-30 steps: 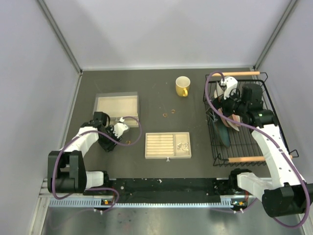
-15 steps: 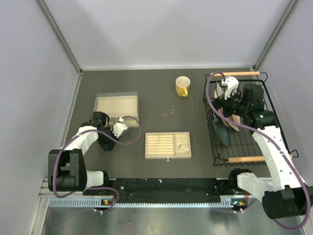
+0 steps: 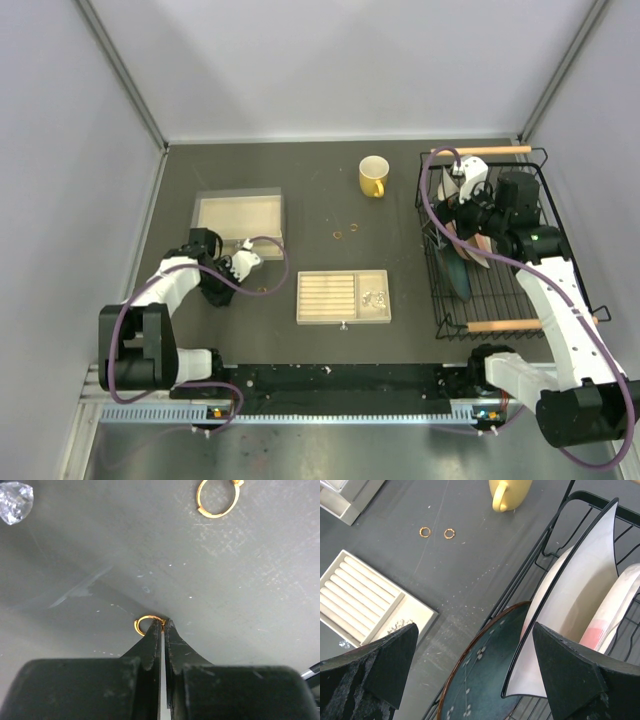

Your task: Organize the mixed jewelry

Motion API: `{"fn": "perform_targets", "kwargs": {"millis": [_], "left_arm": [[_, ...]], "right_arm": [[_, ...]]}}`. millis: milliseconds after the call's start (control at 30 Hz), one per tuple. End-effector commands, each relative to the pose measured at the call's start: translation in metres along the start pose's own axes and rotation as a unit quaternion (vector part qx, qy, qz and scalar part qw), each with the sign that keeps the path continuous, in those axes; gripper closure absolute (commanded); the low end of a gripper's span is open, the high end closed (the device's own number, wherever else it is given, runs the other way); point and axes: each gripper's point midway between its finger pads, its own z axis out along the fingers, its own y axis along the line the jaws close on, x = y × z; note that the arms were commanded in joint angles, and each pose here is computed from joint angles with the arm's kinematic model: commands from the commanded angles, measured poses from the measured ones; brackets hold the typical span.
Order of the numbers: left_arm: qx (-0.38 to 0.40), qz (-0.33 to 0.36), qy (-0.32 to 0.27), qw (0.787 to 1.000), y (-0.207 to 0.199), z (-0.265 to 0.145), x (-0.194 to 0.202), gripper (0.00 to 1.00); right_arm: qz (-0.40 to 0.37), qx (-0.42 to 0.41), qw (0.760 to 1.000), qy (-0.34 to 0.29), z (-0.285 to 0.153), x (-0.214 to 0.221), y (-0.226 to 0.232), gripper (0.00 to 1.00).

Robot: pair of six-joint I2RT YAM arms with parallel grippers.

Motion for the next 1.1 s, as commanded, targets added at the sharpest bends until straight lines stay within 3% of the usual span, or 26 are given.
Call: {"fn": "perform_targets", "kwargs": {"millis": [0, 33, 200, 367, 467, 500, 533, 600, 700, 800, 833, 1000, 1067], "left_arm": [[0.037, 0.008, -0.059, 0.998, -0.009, -0.015, -0.029, 1.0], [0.06, 0.003, -0.061, 0.996, -0.019, -0.023, -0.031, 1.0], [0.14, 0.035, -0.181, 0.973, -0.048, -0.086, -0.092, 1.0], [0.163, 0.099, -0.212, 0.959, -0.083, -0.132, -0.126, 1.0], [0.093, 0.163, -0.212, 0.959, -0.093, -0.155, -0.147, 1.0], [0.027, 0.184, -0.221, 0.957, -0.079, -0.164, -0.161, 1.0], [0.007, 0.213, -0.232, 0.949, -0.09, -0.173, -0.171, 1.0], [-0.076, 0.236, -0.237, 0.94, -0.074, -0.196, -0.189, 1.0], [-0.137, 0.28, -0.245, 0.918, -0.073, -0.218, -0.215, 1.0], [-0.227, 0.328, -0.234, 0.887, -0.065, -0.232, -0.229, 1.0], [-0.266, 0.353, -0.235, 0.866, -0.065, -0.24, -0.239, 1.0], [-0.351, 0.403, -0.246, 0.808, -0.074, -0.253, -0.268, 1.0], [-0.393, 0.421, -0.262, 0.774, -0.08, -0.262, -0.282, 1.0]], "right_arm": [[-0.014, -0.013, 1.0, -0.022, -0.002, -0.013, 0.006, 0.02], [-0.014, -0.018, 0.999, -0.023, -0.002, -0.014, 0.007, 0.02], [-0.013, -0.071, 0.997, -0.039, -0.005, -0.028, 0.025, 0.01], [-0.012, -0.14, 0.988, -0.056, -0.012, -0.055, 0.047, 0.01], [-0.018, -0.162, 0.985, -0.056, -0.016, -0.07, 0.054, 0.02], [-0.021, -0.164, 0.985, -0.052, -0.015, -0.073, 0.055, 0.02], [-0.028, -0.162, 0.985, -0.048, -0.015, -0.076, 0.055, 0.03], [-0.031, -0.159, 0.986, -0.04, -0.014, -0.087, 0.054, 0.04], [-0.026, -0.156, 0.987, -0.041, -0.013, -0.106, 0.05, 0.05], [-0.025, -0.164, 0.985, -0.046, -0.015, -0.125, 0.052, 0.06], [-0.03, -0.17, 0.984, -0.045, -0.015, -0.129, 0.056, 0.08], [-0.052, -0.199, 0.977, -0.046, -0.012, -0.148, 0.079, 0.12], [-0.06, -0.219, 0.973, -0.045, -0.01, -0.152, 0.092, 0.13]]}}
